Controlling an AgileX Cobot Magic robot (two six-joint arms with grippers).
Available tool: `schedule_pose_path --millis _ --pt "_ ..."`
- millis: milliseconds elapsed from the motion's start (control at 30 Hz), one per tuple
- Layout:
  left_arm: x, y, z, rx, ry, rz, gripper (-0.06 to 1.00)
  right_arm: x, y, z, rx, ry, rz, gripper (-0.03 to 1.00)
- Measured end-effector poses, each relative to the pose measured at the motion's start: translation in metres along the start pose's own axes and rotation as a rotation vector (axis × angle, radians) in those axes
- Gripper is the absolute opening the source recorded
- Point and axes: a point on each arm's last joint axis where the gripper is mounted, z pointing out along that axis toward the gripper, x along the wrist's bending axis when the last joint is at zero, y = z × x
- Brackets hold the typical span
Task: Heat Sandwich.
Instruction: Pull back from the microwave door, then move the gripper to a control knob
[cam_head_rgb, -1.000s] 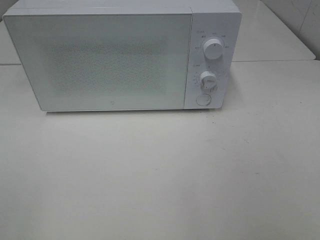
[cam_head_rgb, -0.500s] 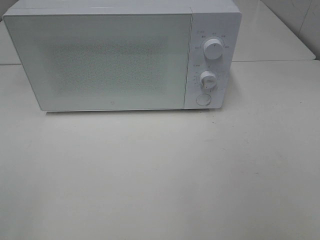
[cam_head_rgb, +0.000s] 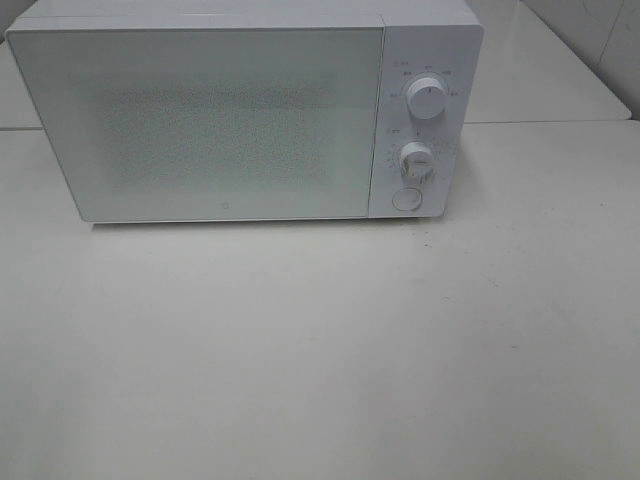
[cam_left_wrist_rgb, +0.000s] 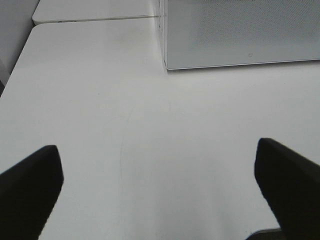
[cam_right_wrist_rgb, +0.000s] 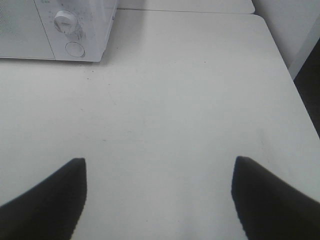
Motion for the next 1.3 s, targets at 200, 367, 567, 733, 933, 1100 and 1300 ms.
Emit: schedule_pose_path --millis 200,367,567,733,933,1100,1300 --pt "0.0 0.0 0.0 0.0 0.0 0.0 0.99 0.0 0.0 0.0 0.0 0.0 0.0 0.77" --pt "0.0 0.0 0.0 0.0 0.0 0.0 0.99 0.0 0.0 0.0 0.0 0.0 0.0 0.77" --pt "0.0 0.0 0.0 0.0 0.0 0.0 0.99 0.0 0.0 0.0 0.0 0.0 0.0 0.77" --pt "0.0 0.0 0.0 0.0 0.0 0.0 0.99 0.0 0.0 0.0 0.0 0.0 0.0 0.77" --pt "0.0 0.0 0.0 0.0 0.0 0.0 0.99 0.0 0.0 0.0 0.0 0.0 0.0 0.77" --pt "0.0 0.0 0.0 0.0 0.0 0.0 0.99 0.0 0.0 0.0 0.0 0.0 0.0 0.77" --pt "0.0 0.0 0.0 0.0 0.0 0.0 0.99 0.0 0.0005 -0.0007 -0.003 0.0 0.0 0.77"
